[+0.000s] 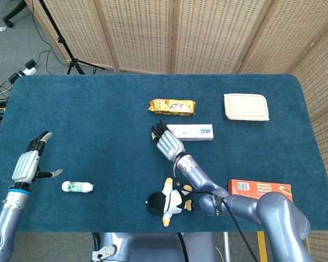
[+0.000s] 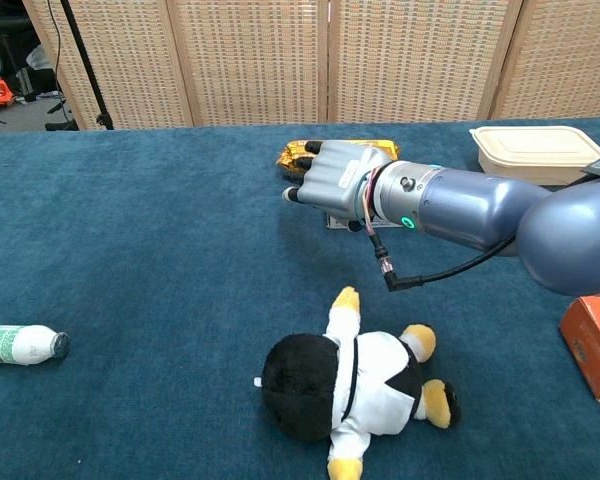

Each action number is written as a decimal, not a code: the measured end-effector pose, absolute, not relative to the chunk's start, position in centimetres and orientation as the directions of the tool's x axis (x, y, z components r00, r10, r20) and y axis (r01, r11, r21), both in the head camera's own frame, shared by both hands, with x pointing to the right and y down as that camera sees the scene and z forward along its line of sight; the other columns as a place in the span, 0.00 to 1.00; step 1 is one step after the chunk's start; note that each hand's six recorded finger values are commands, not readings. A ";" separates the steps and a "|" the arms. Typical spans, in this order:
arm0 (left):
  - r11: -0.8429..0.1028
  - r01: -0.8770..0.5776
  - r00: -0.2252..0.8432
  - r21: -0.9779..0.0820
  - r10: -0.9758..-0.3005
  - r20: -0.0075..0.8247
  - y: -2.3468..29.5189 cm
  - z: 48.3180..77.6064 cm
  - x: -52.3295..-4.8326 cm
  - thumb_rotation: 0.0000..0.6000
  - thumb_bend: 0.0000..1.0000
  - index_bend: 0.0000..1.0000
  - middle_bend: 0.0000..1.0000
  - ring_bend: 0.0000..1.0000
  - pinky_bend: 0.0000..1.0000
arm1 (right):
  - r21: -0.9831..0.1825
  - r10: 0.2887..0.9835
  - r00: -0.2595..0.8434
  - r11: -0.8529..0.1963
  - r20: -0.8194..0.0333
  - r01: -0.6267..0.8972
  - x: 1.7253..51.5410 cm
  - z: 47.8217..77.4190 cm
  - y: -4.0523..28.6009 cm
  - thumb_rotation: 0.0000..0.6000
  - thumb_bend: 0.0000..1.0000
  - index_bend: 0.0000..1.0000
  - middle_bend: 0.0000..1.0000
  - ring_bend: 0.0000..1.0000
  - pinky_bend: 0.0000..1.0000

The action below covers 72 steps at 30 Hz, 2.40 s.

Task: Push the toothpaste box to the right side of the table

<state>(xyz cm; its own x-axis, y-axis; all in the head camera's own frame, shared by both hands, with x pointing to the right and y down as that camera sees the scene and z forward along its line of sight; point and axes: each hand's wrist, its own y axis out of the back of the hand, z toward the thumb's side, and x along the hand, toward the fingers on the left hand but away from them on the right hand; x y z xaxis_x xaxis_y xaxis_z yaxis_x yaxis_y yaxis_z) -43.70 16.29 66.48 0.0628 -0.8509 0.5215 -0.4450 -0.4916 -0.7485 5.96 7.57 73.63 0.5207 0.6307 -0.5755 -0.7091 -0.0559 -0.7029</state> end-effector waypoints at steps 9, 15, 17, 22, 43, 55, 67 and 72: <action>-0.500 -0.447 0.072 -0.742 -0.846 0.528 16.4 66.6 -43.5 1.00 0.00 0.00 0.00 0.00 0.00 | -0.690 0.640 0.497 -0.073 -0.587 -0.720 6.3 74.7 6.8 1.00 0.89 0.09 0.00 0.00 0.00; -0.505 -0.449 0.080 -0.737 -0.844 0.530 16.5 66.6 -43.3 1.00 0.00 0.00 0.00 0.00 0.00 | -0.680 0.655 0.469 -0.094 -0.592 -0.727 7.1 75.3 6.0 1.00 0.89 0.10 0.00 0.00 0.00; -0.506 -0.450 0.082 -0.736 -0.844 0.530 16.5 66.6 -43.2 1.00 0.00 0.00 0.00 0.00 0.00 | -0.677 0.661 0.460 -0.100 -0.593 -0.729 7.4 75.4 5.7 1.00 0.90 0.10 0.00 0.00 0.00; -0.506 -0.452 0.088 -0.734 -0.845 0.528 16.6 66.5 -43.1 1.00 0.00 0.00 0.00 0.00 0.00 | -0.672 0.674 0.438 -0.116 -0.594 -0.732 8.2 75.6 5.3 1.00 0.89 0.10 0.00 0.00 0.00; -0.507 -0.465 0.103 -0.726 -0.845 0.525 16.7 66.2 -42.8 1.00 0.00 0.00 0.00 0.00 0.00 | -0.648 0.701 0.387 -0.141 -0.599 -0.749 10.0 75.9 4.8 1.00 0.90 0.10 0.00 0.00 0.00; -0.504 -0.472 0.102 -0.723 -0.846 0.524 16.6 66.2 -42.9 1.00 0.00 0.00 0.00 0.00 0.00 | -0.629 0.704 0.350 -0.175 -0.617 -0.758 11.4 76.1 5.2 1.00 0.90 0.10 0.00 0.00 0.00; -0.510 -0.468 0.117 -0.722 -0.845 0.522 16.9 66.1 -42.4 1.00 0.00 0.00 0.00 0.00 0.00 | -0.608 0.722 0.298 -0.208 -0.624 -0.766 14.1 76.4 5.2 1.00 0.90 0.10 0.00 0.00 0.00; -0.513 -0.468 0.116 -0.720 -0.843 0.525 16.9 66.2 -42.5 1.00 0.00 0.00 0.00 0.00 0.00 | -0.603 0.732 0.278 -0.222 -0.622 -0.767 15.0 76.4 4.7 1.00 0.89 0.10 0.00 0.00 0.00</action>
